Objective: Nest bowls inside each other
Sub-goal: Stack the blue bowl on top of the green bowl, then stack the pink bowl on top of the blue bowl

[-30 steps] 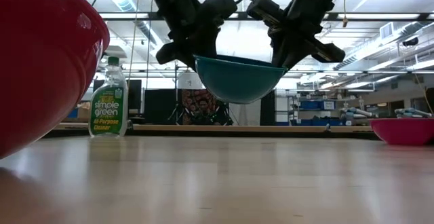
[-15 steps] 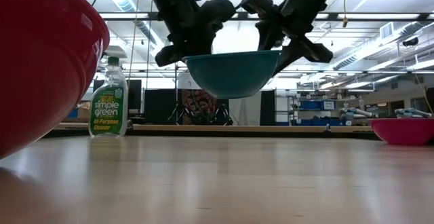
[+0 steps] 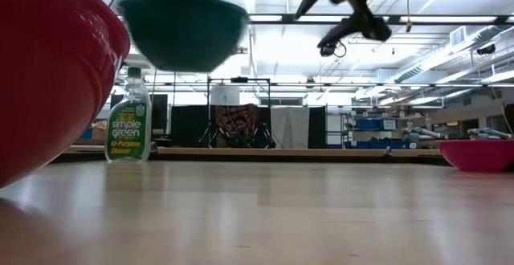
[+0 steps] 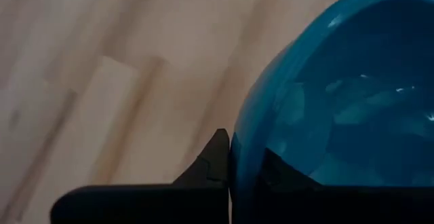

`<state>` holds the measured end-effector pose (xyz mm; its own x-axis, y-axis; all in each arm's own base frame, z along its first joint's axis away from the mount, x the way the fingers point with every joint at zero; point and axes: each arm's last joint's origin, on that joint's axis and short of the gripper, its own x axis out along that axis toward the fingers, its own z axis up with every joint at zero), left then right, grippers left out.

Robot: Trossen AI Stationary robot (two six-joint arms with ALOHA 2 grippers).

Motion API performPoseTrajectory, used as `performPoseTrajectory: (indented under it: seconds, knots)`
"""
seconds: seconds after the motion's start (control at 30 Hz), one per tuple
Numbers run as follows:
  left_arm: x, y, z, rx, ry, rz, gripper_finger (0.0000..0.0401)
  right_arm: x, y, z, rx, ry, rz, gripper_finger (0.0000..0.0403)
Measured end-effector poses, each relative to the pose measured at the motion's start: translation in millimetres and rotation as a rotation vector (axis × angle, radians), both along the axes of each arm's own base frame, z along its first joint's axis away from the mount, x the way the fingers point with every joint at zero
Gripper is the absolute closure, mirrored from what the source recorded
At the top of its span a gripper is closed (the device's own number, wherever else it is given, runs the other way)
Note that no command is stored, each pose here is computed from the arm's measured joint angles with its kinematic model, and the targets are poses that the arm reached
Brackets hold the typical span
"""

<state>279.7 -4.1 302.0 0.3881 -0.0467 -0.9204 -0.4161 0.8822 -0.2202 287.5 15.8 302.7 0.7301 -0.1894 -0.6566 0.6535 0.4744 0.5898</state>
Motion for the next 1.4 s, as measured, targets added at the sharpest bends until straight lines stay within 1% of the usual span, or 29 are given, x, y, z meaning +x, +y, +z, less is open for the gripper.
performPoseTrajectory:
  seconds: [0.13, 0.17, 0.23, 0.37, 0.47, 0.5, 0.6, 0.7, 0.83, 0.93, 1.0, 1.07, 1.13, 1.2, 1.3, 1.4]
  knots:
    - [-25, -22, 14, -0.106, 0.030, -0.172, 0.0386, -12, 2, 13, -0.050, -0.043, -0.034, 0.0130]
    - [-32, -29, 17, -0.119, 0.039, -0.220, 0.0386, -13, 1, 14, -0.059, -0.043, -0.043, 0.0130]
    - [-42, -43, 20, -0.118, 0.061, -0.301, 0.0385, -15, 0, 16, -0.069, -0.052, -0.056, 0.0131]
    - [-55, -73, 16, -0.099, 0.135, -0.444, 0.0385, -14, 0, 14, -0.066, -0.042, -0.065, 0.0131]
    - [-60, -96, 12, -0.089, 0.161, -0.537, 0.0385, -10, 1, 9, -0.058, -0.025, -0.065, 0.0132]
    - [-60, -104, 10, -0.071, 0.164, -0.564, 0.0385, -9, 1, 8, -0.051, -0.023, -0.068, 0.0132]
    - [-61, -122, 1, 0.041, 0.180, -0.601, 0.0377, -5, 2, 5, -0.039, -0.022, -0.078, 0.0133]
    - [-59, -139, -8, 0.092, 0.169, -0.658, 0.0342, -1, 2, 4, -0.037, -0.040, -0.078, 0.0133]
    - [-51, -152, -16, 0.095, 0.136, -0.714, 0.0263, 3, 2, 3, -0.031, -0.057, -0.078, 0.0133]
    - [-49, -147, -17, 0.106, 0.144, -0.725, 0.0199, 5, 3, 2, -0.028, -0.062, -0.074, 0.0133]
    - [-48, -145, -17, 0.134, 0.144, -0.723, 0.0163, 6, 3, 3, -0.016, -0.072, -0.063, 0.0133]
    - [-47, -141, -17, 0.190, 0.151, -0.706, 0.0137, 6, 4, 3, 0.000, -0.075, -0.044, 0.0133]
    - [-46, -136, -17, 0.248, 0.160, -0.674, 0.0122, 6, 6, 3, 0.003, -0.078, -0.035, 0.0133]
    - [-45, -134, -17, 0.278, 0.157, -0.656, 0.0117, 6, 7, 3, 0.003, -0.077, -0.030, 0.0133]
    - [-44, -131, -26, 0.288, 0.156, -0.655, 0.0120, 6, 7, 3, 0.008, -0.070, -0.017, 0.0133]
    - [-46, -128, -39, 0.280, 0.190, -0.612, 0.0131, 1, 7, -1, 0.016, -0.004, 0.006, 0.0133]
